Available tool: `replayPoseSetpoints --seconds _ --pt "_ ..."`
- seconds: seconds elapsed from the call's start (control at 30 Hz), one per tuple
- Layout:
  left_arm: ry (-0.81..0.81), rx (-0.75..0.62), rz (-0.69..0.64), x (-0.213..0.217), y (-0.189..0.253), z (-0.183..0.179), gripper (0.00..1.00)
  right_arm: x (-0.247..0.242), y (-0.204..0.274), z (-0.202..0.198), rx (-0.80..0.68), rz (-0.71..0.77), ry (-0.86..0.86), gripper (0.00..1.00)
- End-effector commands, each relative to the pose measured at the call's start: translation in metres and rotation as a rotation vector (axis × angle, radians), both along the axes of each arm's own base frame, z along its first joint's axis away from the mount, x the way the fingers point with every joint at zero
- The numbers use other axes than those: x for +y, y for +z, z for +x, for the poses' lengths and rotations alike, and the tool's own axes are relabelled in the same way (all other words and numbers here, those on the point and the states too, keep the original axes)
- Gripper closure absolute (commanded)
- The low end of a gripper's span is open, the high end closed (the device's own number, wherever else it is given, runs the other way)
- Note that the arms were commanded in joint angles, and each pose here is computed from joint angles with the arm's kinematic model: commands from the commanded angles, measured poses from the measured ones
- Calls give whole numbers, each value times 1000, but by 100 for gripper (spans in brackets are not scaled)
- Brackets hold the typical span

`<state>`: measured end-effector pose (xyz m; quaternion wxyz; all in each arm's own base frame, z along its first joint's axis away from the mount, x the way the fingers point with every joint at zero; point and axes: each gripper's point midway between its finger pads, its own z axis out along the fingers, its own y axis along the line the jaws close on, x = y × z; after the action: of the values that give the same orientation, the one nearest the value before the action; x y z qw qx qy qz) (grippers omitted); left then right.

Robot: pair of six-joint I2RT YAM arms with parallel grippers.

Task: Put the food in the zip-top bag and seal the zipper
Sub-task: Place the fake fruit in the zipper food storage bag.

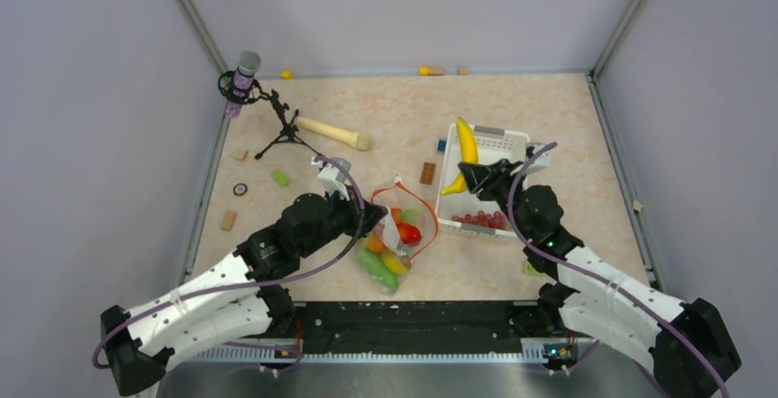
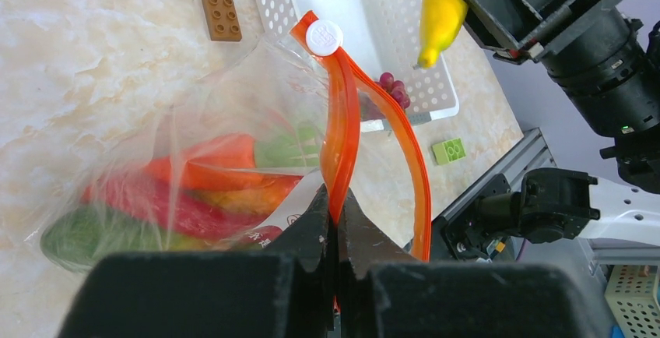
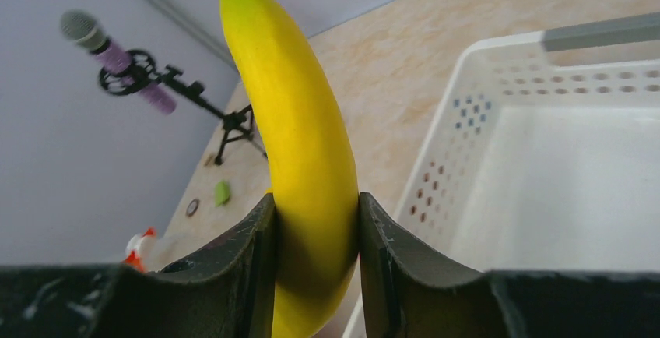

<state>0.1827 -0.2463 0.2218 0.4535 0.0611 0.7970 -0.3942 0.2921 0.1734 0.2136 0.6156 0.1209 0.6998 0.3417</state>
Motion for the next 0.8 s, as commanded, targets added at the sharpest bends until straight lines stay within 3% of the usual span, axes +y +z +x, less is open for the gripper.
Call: replayPoseSetpoints --seconds 0.0,0.17,0.33,0.77 --pt "-9 -39 -44 -6 17 4 100 53 53 -30 -212 37 346 84" --pt "-9 -40 -48 -6 18 3 100 83 66 -52 -305 0 460 84" --pt "-10 -40 -48 -6 18 3 100 106 61 -60 -335 -158 414 84" --pt "30 -57 -64 4 25 4 100 134 41 -85 -360 -275 449 77"
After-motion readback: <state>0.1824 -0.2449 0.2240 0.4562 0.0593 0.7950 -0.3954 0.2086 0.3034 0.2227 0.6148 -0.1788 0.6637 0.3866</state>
